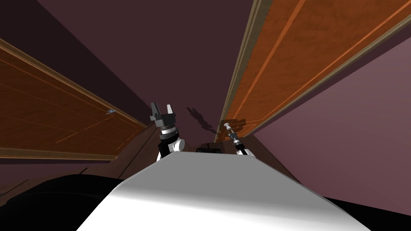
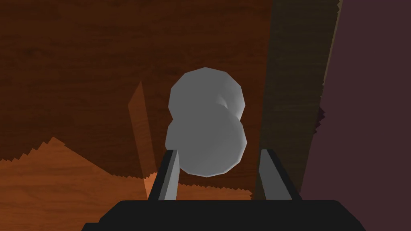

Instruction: Pull the door open

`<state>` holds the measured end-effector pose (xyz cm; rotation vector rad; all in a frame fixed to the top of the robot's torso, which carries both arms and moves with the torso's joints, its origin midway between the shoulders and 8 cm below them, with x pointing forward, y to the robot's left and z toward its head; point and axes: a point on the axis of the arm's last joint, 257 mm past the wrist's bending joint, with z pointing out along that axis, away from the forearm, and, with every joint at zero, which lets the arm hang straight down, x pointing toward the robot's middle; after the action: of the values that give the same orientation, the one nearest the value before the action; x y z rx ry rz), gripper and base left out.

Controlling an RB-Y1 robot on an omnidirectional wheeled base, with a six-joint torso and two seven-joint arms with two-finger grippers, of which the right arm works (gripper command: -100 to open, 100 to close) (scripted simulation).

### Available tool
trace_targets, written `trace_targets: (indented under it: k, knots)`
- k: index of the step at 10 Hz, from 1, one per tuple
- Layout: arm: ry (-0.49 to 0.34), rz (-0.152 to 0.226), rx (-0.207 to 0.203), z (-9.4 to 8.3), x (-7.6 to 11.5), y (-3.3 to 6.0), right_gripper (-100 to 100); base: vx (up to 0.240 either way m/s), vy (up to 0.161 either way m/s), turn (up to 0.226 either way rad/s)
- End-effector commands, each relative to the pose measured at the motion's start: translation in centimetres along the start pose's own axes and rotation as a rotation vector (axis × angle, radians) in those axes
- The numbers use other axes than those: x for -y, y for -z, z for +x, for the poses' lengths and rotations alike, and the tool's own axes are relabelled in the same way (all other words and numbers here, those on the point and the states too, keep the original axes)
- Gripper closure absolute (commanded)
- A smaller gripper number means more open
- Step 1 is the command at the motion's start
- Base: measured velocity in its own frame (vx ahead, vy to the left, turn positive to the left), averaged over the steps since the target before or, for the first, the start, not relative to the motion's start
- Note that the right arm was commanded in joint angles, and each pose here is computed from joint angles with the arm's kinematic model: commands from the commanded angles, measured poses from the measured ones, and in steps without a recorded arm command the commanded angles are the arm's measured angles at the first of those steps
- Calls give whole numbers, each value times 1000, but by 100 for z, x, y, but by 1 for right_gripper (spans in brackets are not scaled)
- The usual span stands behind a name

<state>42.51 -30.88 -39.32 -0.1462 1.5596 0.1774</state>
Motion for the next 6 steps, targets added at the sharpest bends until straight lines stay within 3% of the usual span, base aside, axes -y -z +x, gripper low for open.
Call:
trace_targets:
  k: [1,5,6]
  knots:
    - [0,0,-1,4,-1,1,100,-26,1,-7]
    - [0,0,-1,4,-1,1,100,-11,1,0]
    - [6,-5,-3,-2,26,22,-100,-122,-17,-39]
